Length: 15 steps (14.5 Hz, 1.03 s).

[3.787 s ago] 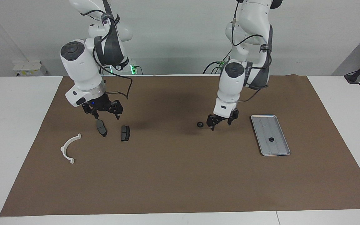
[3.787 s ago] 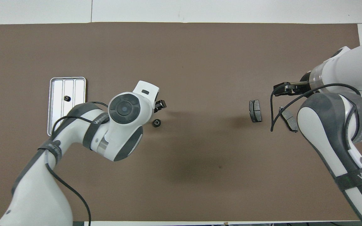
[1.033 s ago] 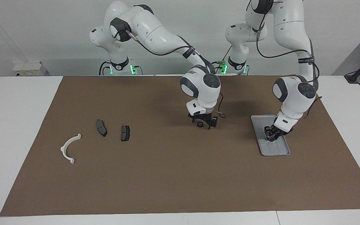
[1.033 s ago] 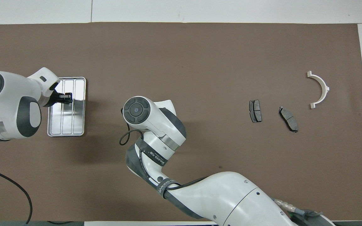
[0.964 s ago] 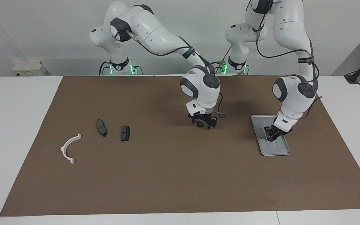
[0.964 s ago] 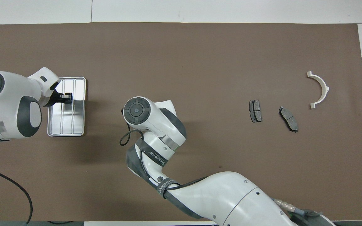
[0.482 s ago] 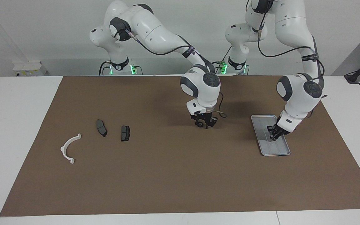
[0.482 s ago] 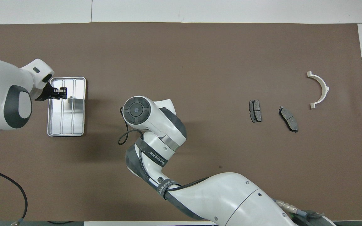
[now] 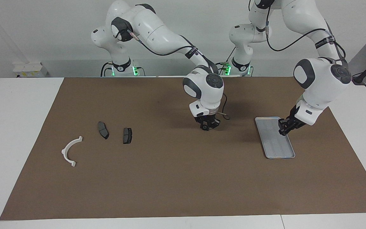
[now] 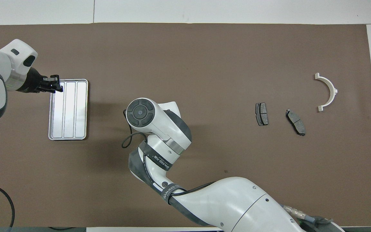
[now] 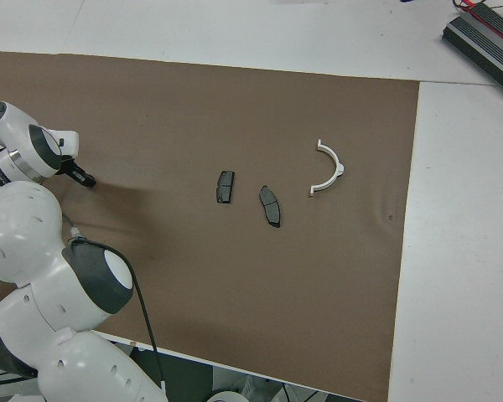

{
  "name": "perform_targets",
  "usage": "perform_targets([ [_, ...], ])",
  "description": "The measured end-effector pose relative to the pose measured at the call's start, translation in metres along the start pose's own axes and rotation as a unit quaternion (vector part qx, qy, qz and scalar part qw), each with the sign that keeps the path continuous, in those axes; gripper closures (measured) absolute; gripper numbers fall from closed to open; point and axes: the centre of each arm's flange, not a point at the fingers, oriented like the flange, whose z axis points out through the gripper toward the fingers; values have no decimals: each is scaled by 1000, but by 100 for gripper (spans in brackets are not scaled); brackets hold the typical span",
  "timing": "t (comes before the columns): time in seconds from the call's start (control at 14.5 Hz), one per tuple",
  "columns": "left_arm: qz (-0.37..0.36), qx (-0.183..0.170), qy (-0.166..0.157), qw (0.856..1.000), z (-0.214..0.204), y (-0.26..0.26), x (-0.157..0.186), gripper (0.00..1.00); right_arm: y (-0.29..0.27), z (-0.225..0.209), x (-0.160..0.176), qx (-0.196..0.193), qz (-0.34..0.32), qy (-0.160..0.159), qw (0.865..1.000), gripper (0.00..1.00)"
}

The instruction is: Place bearing gear from tray to pile

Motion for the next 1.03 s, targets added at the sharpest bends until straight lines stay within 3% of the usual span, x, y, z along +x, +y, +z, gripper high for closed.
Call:
perform_targets([
  [0.21, -10, -1, -2, 1000, 1, 25, -4, 77, 13, -14, 24, -30, 17, -6, 999, 65],
  [0.41, -25, -1, -6, 1000, 4, 41, -8, 77, 38, -70, 75, -36, 12, -7, 999, 65],
  [0.55, -40, 1, -15, 999, 11, 82, -20, 77, 69, -115, 117, -30, -21, -12, 999, 65],
  [0.83, -71, 5, -27, 997, 41, 217, -84, 77, 159, -178, 206, -31, -128, -28, 991, 65],
  [1.03, -84, 1, -21, 996, 63, 280, -139, 77, 222, -185, 267, -27, -218, -37, 975, 65],
])
